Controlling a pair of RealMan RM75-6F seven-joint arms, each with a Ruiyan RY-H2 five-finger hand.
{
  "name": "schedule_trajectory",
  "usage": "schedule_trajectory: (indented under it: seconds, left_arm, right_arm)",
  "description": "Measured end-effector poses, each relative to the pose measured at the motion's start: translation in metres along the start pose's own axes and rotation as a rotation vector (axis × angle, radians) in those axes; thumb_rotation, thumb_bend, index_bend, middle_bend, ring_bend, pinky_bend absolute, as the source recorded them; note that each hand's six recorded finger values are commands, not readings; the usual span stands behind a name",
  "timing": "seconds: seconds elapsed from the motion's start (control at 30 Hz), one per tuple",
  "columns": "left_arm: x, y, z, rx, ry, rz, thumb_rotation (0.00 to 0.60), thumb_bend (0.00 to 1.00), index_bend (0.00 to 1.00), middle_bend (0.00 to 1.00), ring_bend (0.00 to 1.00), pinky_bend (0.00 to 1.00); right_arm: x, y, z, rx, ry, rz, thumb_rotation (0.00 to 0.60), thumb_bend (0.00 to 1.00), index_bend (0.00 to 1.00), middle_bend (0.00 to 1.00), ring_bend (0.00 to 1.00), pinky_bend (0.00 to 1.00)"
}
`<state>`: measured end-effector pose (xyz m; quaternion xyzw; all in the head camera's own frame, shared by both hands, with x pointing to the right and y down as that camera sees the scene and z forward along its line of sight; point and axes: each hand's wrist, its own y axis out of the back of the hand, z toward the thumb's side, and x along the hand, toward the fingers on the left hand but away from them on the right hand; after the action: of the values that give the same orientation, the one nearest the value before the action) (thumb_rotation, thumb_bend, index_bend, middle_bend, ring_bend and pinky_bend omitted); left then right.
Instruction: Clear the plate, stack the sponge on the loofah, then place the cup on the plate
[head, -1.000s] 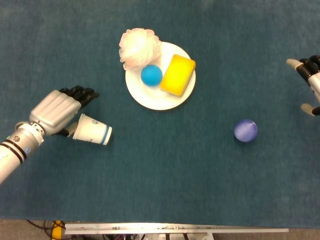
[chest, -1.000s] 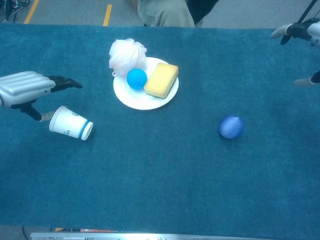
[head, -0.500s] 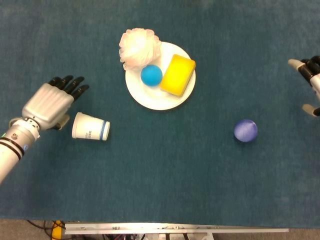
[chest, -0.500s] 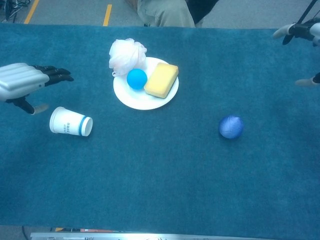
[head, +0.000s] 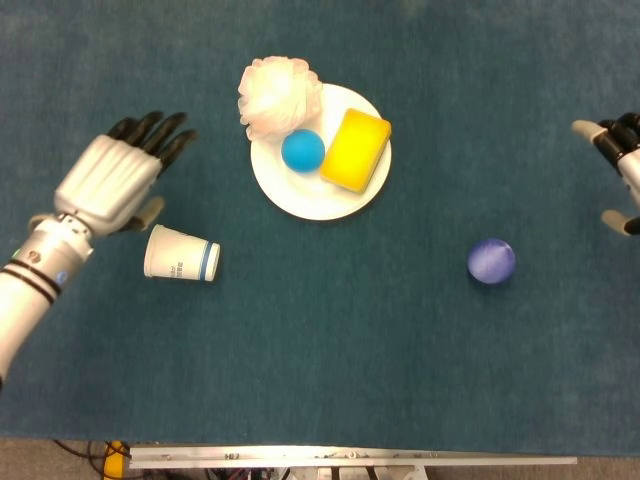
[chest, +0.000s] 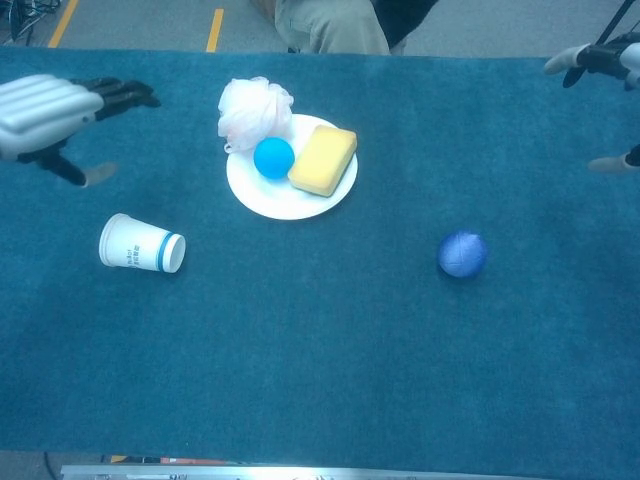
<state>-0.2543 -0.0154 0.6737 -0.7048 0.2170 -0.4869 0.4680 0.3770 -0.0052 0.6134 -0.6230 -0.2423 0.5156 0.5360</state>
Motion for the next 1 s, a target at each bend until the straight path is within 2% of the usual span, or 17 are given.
schedule_trajectory:
  seconds: [0.17, 0.53, 0.77, 1.0]
  left_arm:
    - [0.030, 0.011, 0.020, -0.012, -0.077, 0.030, 0.600, 0.41, 0.00, 0.00, 0.00, 0.14]
    - [0.092, 0.017, 0.060, 0.005, -0.190, 0.015, 0.600, 0.38, 0.00, 0.00, 0.00, 0.14]
    - [0.125, 0.018, 0.069, 0.030, -0.198, 0.006, 0.600, 0.38, 0.00, 0.00, 0.00, 0.14]
    - [0.157, 0.014, 0.064, 0.056, -0.155, -0.024, 0.600, 0.38, 0.00, 0.00, 0.00, 0.14]
  right_arm:
    - [0.004, 0.003, 0.006, 0.001, 0.017, -0.004, 0.600, 0.00, 0.19, 0.31, 0.24, 0.40]
    - [0.015, 0.009, 0.011, -0.001, 0.032, -0.013, 0.600, 0.00, 0.19, 0.31, 0.24, 0.40]
    - [0.019, 0.009, 0.012, -0.003, 0.031, -0.009, 0.600, 0.00, 0.19, 0.31, 0.24, 0.40]
    - [0.021, 0.008, 0.008, -0.010, 0.013, 0.000, 0.600, 0.00, 0.19, 0.31, 0.24, 0.40]
